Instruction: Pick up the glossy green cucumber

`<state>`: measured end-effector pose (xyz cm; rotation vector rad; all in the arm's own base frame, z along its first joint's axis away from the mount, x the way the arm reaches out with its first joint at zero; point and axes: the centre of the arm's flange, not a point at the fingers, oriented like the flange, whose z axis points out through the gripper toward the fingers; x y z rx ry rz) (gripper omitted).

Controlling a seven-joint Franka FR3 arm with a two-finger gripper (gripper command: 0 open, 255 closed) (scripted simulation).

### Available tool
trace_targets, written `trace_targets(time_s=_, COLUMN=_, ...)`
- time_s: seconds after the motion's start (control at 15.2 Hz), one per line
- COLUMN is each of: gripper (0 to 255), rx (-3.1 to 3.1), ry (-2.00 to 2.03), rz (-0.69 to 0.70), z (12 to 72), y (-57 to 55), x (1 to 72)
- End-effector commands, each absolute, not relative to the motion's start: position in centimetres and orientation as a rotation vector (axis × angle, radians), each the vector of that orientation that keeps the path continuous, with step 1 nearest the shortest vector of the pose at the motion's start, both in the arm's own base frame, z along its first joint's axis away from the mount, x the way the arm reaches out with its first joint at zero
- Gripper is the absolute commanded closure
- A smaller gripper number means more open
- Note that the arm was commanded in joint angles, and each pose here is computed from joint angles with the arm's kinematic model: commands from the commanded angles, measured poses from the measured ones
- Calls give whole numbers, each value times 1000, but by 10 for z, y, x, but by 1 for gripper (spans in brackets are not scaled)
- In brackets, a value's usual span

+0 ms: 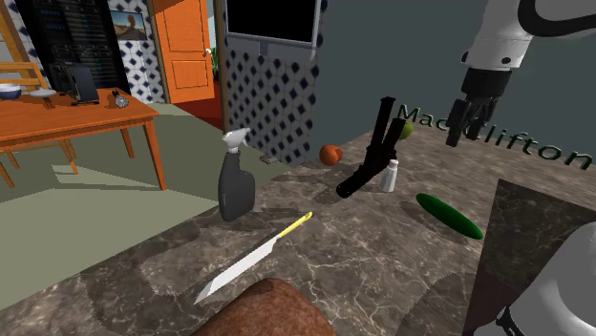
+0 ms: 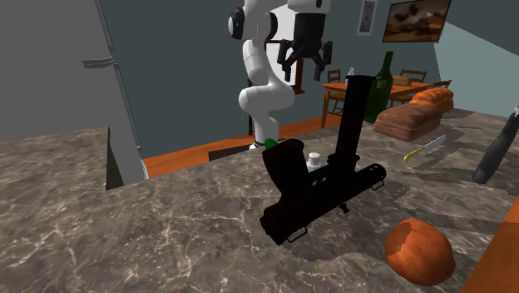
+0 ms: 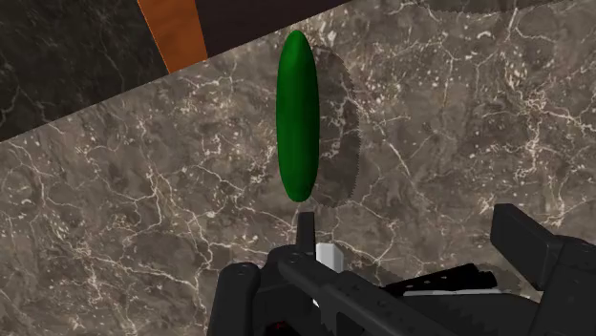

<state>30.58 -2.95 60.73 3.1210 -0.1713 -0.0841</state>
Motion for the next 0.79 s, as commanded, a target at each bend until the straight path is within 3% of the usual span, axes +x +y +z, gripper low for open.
trace_targets(time_s=0.0, gripper=0, rx=3121, ry=-171, rz=-84, z=607, y=-29, x=306)
trace_targets(time_s=0.73, gripper=0, rx=3207, ry=-228, rz=5, z=472, y=-91, x=272)
